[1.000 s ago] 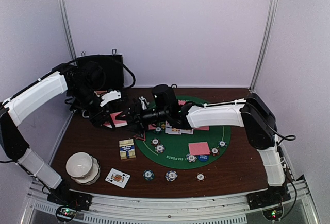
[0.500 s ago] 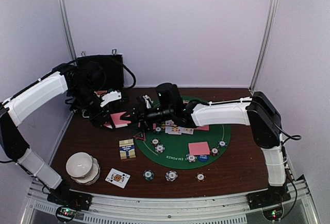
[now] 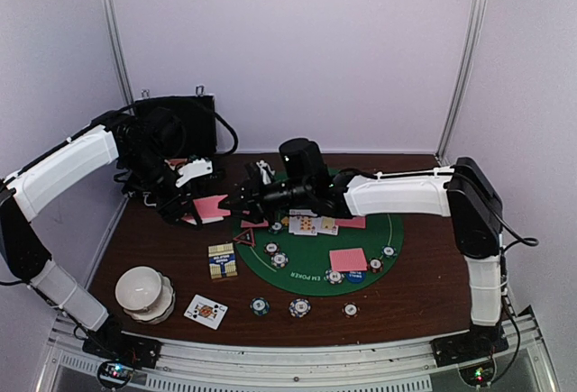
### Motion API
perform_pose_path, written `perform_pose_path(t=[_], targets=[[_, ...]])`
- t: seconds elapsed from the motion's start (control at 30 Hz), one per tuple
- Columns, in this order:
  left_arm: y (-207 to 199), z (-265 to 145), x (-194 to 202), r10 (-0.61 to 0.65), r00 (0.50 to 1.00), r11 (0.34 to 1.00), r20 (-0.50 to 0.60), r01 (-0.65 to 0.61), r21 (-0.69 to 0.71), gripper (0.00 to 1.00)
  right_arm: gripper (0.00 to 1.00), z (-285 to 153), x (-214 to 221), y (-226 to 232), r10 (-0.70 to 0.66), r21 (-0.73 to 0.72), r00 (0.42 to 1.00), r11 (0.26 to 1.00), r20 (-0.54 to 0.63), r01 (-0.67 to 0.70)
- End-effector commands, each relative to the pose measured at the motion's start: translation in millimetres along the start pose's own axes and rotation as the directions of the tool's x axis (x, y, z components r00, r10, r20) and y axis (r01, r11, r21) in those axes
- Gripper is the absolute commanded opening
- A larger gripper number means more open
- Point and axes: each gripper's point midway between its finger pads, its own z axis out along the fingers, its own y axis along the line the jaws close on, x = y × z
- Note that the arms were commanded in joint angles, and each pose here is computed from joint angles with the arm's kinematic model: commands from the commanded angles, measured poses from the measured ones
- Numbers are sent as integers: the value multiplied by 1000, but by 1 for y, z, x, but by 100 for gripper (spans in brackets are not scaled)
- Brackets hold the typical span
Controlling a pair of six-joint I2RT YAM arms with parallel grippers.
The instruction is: Distribute texas hold em gaming equipment
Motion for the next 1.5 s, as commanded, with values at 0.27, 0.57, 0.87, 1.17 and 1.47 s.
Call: perform_pose_path(t=[0.27,0.57,0.87,1.17,1.47], targets=[[6,-5,-7,29,999,999,29,-28,-35,0,15,-17,-4,18,-21,-3,1000,1000,21,21],[11,0,-3,30,1000,998,8,-29,-49,0,9,-20,-2,23,-31,-3,999,1000,14,31],[12,1,-3,31,999,998,5,-31,-52,0,4,-22,-3,25,-39,9,999,999,13,39],[15,4,-1,30,1000,998,-7,-30,-62,0,18,-19,0,34,-42,-26,999,999,-1,42],[17,6,0,26,1000,998,-13,-27,-62,0,16,-20,4,45,-60,-44,998,997,-6,60]])
